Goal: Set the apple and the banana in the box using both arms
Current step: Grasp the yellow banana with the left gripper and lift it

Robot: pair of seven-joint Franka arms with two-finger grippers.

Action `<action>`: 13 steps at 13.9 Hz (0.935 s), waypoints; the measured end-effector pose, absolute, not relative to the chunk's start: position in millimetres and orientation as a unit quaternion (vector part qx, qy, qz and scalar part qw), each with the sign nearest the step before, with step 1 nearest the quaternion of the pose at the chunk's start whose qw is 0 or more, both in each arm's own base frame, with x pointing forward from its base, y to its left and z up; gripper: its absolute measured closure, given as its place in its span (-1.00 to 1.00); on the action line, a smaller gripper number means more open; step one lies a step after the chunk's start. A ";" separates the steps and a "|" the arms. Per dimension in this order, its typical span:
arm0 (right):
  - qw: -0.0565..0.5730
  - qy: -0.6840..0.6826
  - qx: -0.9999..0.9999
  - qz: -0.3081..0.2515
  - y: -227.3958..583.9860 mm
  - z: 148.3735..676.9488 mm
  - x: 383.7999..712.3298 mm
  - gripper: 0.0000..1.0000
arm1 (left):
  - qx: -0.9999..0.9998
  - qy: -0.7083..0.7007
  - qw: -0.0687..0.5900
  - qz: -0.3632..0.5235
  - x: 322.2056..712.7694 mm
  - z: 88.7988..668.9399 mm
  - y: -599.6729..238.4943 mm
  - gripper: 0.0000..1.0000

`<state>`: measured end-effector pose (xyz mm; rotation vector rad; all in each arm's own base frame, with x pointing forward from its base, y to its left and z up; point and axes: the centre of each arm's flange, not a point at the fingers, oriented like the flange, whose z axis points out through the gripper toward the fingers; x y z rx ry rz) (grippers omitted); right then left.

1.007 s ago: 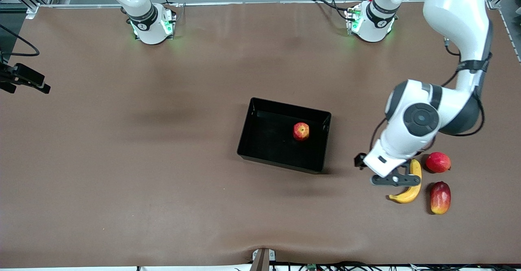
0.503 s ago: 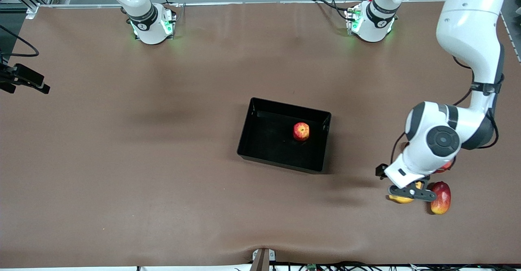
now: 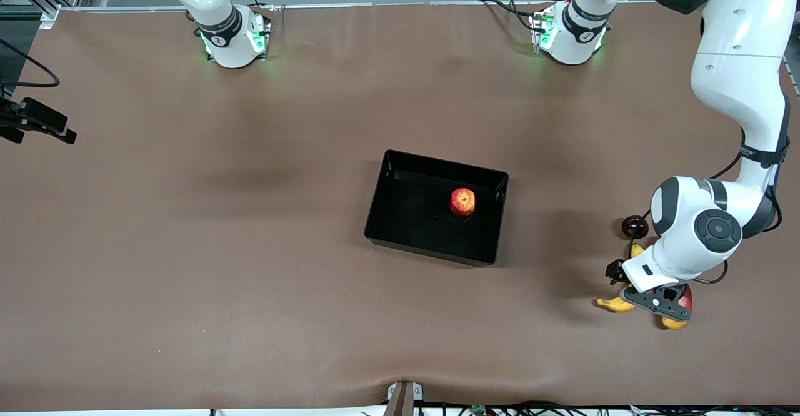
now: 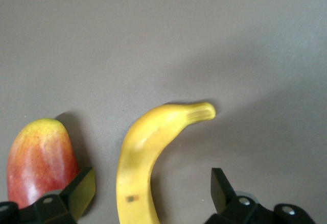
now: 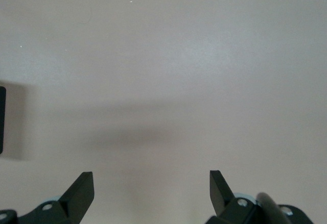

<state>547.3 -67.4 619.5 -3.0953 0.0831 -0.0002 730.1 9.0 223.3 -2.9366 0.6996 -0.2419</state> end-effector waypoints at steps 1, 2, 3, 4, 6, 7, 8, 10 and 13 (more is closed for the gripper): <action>0.023 0.027 -0.999 0.000 -67.7 619.5 547.2 -1.00 | -0.969 0.228 0.055 -0.077 729.2 216.0 15.7 -1.00; 0.023 0.027 -0.999 0.000 -67.9 619.5 547.2 -1.00 | -0.970 0.223 0.054 -0.075 728.3 209.7 23.6 -1.00; 0.023 0.027 -0.999 0.000 -67.9 619.5 547.2 -1.00 | -0.972 0.218 0.052 -0.073 727.4 204.8 31.0 -1.00; 0.023 0.027 -0.999 0.000 -67.9 619.5 547.2 -1.00 | -0.973 0.213 0.051 -0.071 726.7 201.7 36.0 -1.00; 0.022 0.027 -0.999 0.000 -68.0 619.5 547.2 -1.00 | -0.974 0.210 0.048 -0.069 725.7 197.9 37.4 -0.92; 0.022 0.027 -0.999 0.000 -68.0 619.5 547.3 -1.00 | -0.974 0.210 0.046 -0.067 724.9 194.9 36.3 -0.91; 0.022 0.027 -0.999 0.000 -68.0 619.5 547.3 -1.00 | -0.975 0.210 0.044 -0.065 724.3 191.7 35.5 -0.77; 0.022 0.028 -0.999 0.000 -68.6 619.5 547.2 -1.00 | -0.976 0.204 0.038 -0.064 723.8 189.2 34.4 -0.32; 0.022 0.035 -0.999 0.000 -75.9 619.2 546.4 -1.00 | -0.977 0.200 0.028 -0.067 725.7 193.1 26.1 0.31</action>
